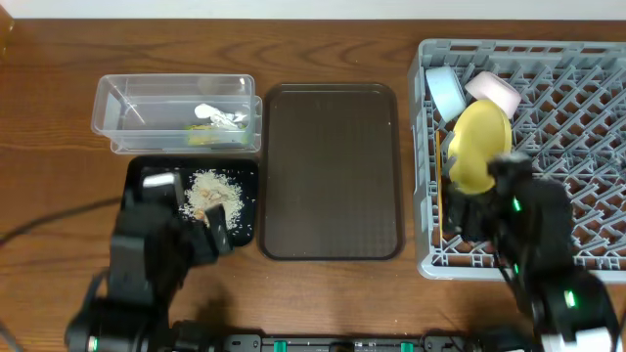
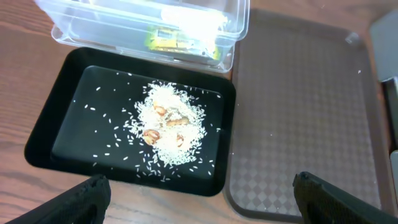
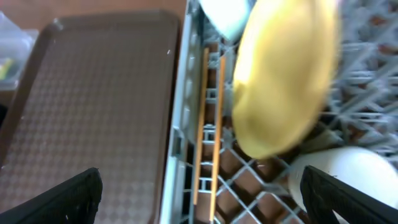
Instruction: Sort waste into correct bins and load items into the dishwasher rack
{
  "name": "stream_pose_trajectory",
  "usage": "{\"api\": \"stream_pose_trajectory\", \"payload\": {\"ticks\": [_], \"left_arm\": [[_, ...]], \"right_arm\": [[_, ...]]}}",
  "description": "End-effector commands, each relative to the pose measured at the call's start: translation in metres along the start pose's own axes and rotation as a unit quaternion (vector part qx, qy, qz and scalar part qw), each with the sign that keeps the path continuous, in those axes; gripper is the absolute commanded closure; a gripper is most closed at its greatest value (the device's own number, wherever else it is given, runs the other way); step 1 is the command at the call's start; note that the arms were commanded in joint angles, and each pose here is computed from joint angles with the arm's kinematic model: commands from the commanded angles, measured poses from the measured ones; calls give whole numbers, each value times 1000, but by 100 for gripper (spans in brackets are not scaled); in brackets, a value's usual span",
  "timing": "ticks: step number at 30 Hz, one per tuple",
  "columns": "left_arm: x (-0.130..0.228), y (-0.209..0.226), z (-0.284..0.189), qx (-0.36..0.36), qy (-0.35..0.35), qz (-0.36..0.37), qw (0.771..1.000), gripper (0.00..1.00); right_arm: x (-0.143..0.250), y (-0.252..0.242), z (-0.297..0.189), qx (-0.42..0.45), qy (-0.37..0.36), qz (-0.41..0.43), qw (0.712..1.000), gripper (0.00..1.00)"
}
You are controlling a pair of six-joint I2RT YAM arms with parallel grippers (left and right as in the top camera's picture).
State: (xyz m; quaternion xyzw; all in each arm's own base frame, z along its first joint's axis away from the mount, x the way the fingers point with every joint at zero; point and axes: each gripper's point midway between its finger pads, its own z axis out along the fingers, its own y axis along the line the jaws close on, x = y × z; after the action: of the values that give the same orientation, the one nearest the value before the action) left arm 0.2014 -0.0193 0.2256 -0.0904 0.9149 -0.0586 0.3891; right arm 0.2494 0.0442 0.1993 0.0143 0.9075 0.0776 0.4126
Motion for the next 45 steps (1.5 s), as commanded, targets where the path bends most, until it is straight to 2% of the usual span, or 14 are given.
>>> {"api": "stream_pose_trajectory", "payload": {"ticks": [1, 5, 16, 22, 26, 28, 31, 40, 45], "left_arm": [[6, 2, -8, 8, -19, 7, 1000, 3], [10, 4, -15, 10, -26, 6, 1000, 3], [10, 4, -15, 10, -25, 6, 1000, 3], [10, 4, -15, 10, -25, 6, 1000, 2], [10, 4, -15, 10, -25, 6, 1000, 2], [10, 4, -15, 10, -25, 6, 1000, 2], [10, 4, -15, 10, -25, 6, 1000, 2], [10, 4, -15, 10, -25, 6, 1000, 2], [10, 4, -15, 10, -25, 6, 1000, 2]], "right_arm": [[2, -11, -17, 20, -40, 10, 999, 1], [14, -14, -30, 21, -40, 10, 999, 1], [53, -22, -33, 37, 35, 7, 999, 1], [62, -26, -35, 48, 50, 2, 998, 1], [42, -23, -41, 36, -6, -26, 999, 1], [24, -20, -45, 31, -61, -55, 996, 1], [6, -23, -47, 33, -140, -53, 988, 1], [1, -33, -22, 23, -299, -41, 953, 1], [0, -42, -8, 33, -359, -36, 932, 1]]}}
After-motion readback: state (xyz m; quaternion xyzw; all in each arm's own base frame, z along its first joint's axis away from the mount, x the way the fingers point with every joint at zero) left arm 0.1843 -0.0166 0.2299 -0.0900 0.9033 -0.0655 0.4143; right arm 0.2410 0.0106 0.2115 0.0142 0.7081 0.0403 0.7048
